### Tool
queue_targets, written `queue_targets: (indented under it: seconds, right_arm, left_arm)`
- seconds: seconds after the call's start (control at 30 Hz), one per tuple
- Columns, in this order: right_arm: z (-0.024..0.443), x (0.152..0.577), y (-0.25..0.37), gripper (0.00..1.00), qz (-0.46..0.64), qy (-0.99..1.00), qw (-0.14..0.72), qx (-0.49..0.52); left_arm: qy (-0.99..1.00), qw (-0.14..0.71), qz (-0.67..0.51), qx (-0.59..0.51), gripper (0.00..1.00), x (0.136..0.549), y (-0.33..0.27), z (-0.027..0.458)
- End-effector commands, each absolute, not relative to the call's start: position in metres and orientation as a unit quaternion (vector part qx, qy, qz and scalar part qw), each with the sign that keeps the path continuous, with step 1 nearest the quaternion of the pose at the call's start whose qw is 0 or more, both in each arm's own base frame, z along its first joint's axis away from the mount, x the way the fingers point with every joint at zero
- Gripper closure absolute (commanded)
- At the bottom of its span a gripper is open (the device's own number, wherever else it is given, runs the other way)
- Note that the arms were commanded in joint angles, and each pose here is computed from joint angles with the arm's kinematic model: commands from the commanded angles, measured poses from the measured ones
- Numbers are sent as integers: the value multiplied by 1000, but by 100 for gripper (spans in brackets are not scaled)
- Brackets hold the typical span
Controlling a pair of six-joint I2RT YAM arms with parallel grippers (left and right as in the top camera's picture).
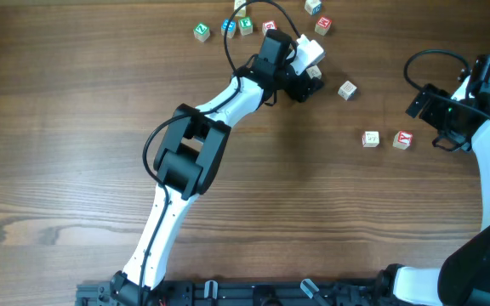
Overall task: Form a circle
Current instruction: 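Reach the left gripper forward and grasp the block lettered A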
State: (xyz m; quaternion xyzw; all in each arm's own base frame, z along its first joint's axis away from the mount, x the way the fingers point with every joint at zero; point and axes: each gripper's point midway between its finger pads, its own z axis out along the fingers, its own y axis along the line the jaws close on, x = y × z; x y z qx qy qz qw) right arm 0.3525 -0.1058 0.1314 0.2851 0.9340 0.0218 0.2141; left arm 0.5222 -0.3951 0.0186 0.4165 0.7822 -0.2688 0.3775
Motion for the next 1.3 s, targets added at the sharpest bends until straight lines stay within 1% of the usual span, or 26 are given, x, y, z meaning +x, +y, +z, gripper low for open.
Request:
queue_targets:
  seconds: [0.0, 0.1, 0.23, 0.33, 0.43, 0.77, 0.8, 0.83, 0.93, 1.07, 1.17, 1.27]
  right_arm:
    - [137, 352, -108, 0, 20, 931, 220, 292]
    - [137, 351, -108, 0, 20, 931, 217, 293]
    - [137, 350, -108, 1, 22, 928, 216, 302]
    - [137, 350, -108, 0, 23, 928, 216, 303]
    - [137, 350, -108, 0, 23, 928, 216, 303]
    - [136, 350, -107, 0, 23, 928, 214, 303]
    - [135, 350, -107, 0, 23, 928, 214, 304]
    - [135, 350, -107, 0, 23, 928, 214, 304]
    - [135, 349, -107, 0, 23, 928, 213, 303]
    - [135, 349, -107, 0, 23, 928, 213, 303]
    - [135, 350, -107, 0, 23, 928, 213, 303]
    - [135, 349, -107, 0, 22, 929, 213, 303]
  left_arm:
    - [782, 371, -274, 419, 31, 523, -389, 9]
    - [782, 376, -273, 416, 41, 528, -386, 10]
    - [781, 381, -272, 413, 48, 531, -383, 12]
    - [780, 385, -271, 412, 51, 534, -381, 13]
    - [779, 389, -270, 411, 57, 536, -380, 15]
    - [780, 395, -275, 400, 66, 539, -379, 26]
    - [777, 400, -275, 400, 86, 540, -380, 35]
    - [776, 402, -275, 401, 91, 540, -380, 39]
    - [774, 405, -275, 401, 91, 540, -380, 48]
    - [772, 408, -275, 401, 87, 540, -380, 54]
    - [775, 404, -275, 401, 88, 539, -379, 52]
    - [770, 414, -275, 401, 88, 540, -380, 68]
